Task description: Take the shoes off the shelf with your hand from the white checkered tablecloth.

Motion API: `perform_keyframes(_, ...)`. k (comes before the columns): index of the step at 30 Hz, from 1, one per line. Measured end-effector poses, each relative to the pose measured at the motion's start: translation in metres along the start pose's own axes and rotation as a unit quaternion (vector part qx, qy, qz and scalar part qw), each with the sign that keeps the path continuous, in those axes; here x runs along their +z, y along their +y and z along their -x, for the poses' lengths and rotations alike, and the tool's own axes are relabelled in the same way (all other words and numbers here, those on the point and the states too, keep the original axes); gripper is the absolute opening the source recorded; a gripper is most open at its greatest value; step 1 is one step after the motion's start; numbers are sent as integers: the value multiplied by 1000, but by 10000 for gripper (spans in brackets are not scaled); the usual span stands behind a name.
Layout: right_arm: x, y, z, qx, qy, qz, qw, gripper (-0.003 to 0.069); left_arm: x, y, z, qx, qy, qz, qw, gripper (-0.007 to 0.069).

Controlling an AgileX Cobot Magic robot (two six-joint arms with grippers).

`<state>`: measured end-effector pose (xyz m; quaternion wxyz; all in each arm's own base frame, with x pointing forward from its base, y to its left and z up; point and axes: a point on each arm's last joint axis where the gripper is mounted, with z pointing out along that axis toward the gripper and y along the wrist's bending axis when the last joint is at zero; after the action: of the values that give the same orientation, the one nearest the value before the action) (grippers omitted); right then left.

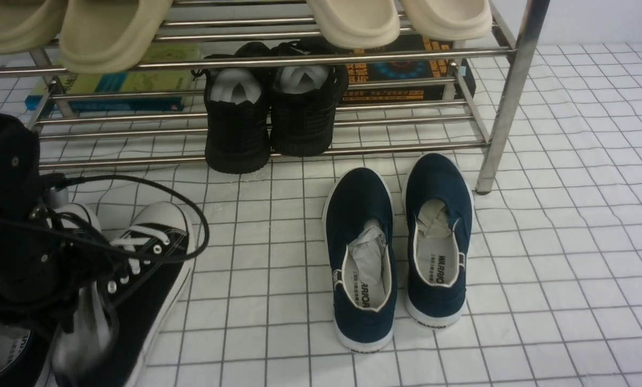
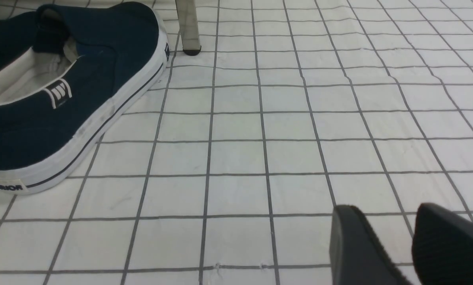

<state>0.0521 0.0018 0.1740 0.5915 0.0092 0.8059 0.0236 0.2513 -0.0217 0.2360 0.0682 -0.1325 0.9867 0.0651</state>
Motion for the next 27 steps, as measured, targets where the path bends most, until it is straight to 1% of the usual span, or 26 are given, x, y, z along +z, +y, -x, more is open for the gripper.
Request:
perform_keyframes(2,0,0,0,0,0,0,1000,241,-11,2,1,15,-6,-1,1000,227)
perform_keyframes(4,0,0,0,0,0,0,1000,241,-26,5,2,19,-23,-6,1000,265)
perform_keyframes(6,0,0,0,0,0,0,1000,241,-47,9,0,28,-51,-16,998,282)
perform_keyframes(8,0,0,0,0,0,0,1000,241,-66,15,-6,45,-80,-24,996,279)
perform_keyframes(9,0,0,0,0,0,0,1000,241,-74,18,-10,55,-92,-29,994,271)
perform_keyframes(11,0,0,0,0,0,0,1000,241,-90,25,-21,68,-114,-40,990,229)
perform_keyframes(14,0,0,0,0,0,0,1000,241,-109,35,-43,78,-149,-62,984,145)
perform_keyframes(15,0,0,0,0,0,0,1000,241,-109,35,-45,80,-150,-63,983,138)
perform_keyframes(16,0,0,0,0,0,0,1000,241,-113,40,-59,88,-166,-76,979,71)
perform_keyframes(17,0,0,0,0,0,0,1000,241,-115,41,-62,88,-171,-80,978,64)
perform_keyframes(18,0,0,0,0,0,0,1000,241,-112,45,-76,99,-183,-92,974,21)
perform_keyframes(20,0,0,0,0,0,0,1000,241,-110,47,-85,107,-193,-100,970,9)
perform_keyframes(22,0,0,0,0,0,0,1000,241,-100,49,-108,119,-229,-135,957,1)
perform_keyframes(23,0,0,0,0,0,0,1000,241,-98,50,-114,120,-243,-144,952,1)
perform_keyframes(25,0,0,0,0,0,0,1000,241,-87,50,-130,115,-280,-180,936,1)
perform_keyframes(26,0,0,0,0,0,0,1000,241,-87,50,-131,114,-284,-183,934,1)
perform_keyframes(27,0,0,0,0,0,0,1000,241,-83,52,-142,106,-325,-203,918,1)
